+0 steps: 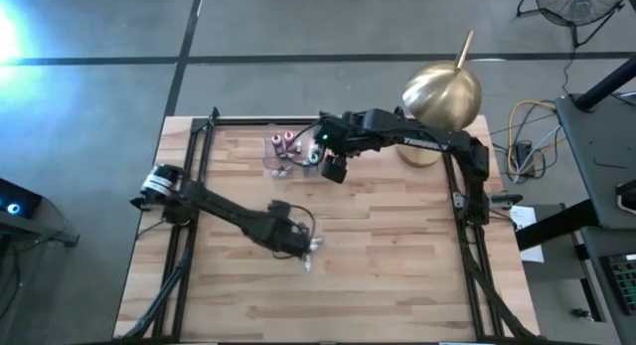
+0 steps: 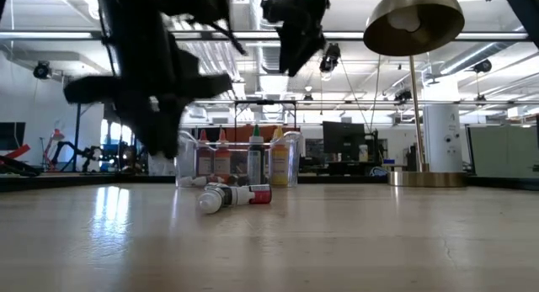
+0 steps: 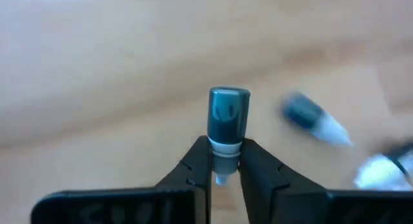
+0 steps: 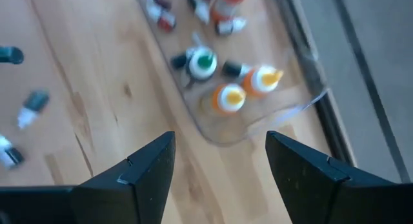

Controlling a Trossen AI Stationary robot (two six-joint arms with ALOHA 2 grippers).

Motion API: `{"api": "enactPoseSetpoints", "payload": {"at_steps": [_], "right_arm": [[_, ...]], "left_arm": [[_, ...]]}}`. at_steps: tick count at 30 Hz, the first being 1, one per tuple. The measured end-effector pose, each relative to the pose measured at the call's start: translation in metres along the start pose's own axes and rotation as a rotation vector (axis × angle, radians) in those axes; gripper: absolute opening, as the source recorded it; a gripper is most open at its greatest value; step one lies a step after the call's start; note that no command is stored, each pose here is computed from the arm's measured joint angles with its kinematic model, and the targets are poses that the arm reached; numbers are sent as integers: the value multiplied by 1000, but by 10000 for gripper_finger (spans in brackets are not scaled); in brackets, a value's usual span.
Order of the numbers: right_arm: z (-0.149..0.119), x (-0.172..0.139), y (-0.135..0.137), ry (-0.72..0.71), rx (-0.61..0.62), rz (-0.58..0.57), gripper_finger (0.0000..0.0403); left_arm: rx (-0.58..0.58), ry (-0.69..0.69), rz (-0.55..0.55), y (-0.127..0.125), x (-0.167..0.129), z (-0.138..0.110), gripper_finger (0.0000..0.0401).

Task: Pick & Place food coloring
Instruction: Put the small dark green food coloring bottle into the transparent bin

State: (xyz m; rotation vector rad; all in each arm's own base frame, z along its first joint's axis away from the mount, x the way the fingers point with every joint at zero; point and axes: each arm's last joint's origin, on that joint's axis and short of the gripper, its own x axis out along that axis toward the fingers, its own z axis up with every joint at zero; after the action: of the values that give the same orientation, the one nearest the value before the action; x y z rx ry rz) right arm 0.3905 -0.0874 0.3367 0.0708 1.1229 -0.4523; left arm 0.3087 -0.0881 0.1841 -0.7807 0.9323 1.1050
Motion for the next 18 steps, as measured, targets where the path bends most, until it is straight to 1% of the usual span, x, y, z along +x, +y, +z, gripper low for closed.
{"api": "enactPoseSetpoints", "payload": {"at_steps": [2,3,6,10,12,14,16,18], "right_arm": [[2,-11,-5,-59,19,-14,233],[3,-17,-8,-90,30,-26,233],[5,-33,-17,-172,61,-47,233],[5,-50,-28,-241,99,-60,233],[5,-51,-32,-245,131,-74,233],[5,-52,-36,-244,169,-76,233],[4,-51,-38,-237,197,-78,233],[3,-50,-40,-221,221,-80,233]], "left_arm": [[-29,-82,39,13,-10,11,28],[-45,-131,33,18,-15,19,28],[-98,-290,-45,27,-33,46,32],[-49,-422,-172,35,-51,87,33],[-4,-453,-202,40,-50,111,33],[0,-455,-216,48,-47,138,34],[1,-420,-175,60,-36,162,35],[16,-353,-164,71,-23,182,37]]}}
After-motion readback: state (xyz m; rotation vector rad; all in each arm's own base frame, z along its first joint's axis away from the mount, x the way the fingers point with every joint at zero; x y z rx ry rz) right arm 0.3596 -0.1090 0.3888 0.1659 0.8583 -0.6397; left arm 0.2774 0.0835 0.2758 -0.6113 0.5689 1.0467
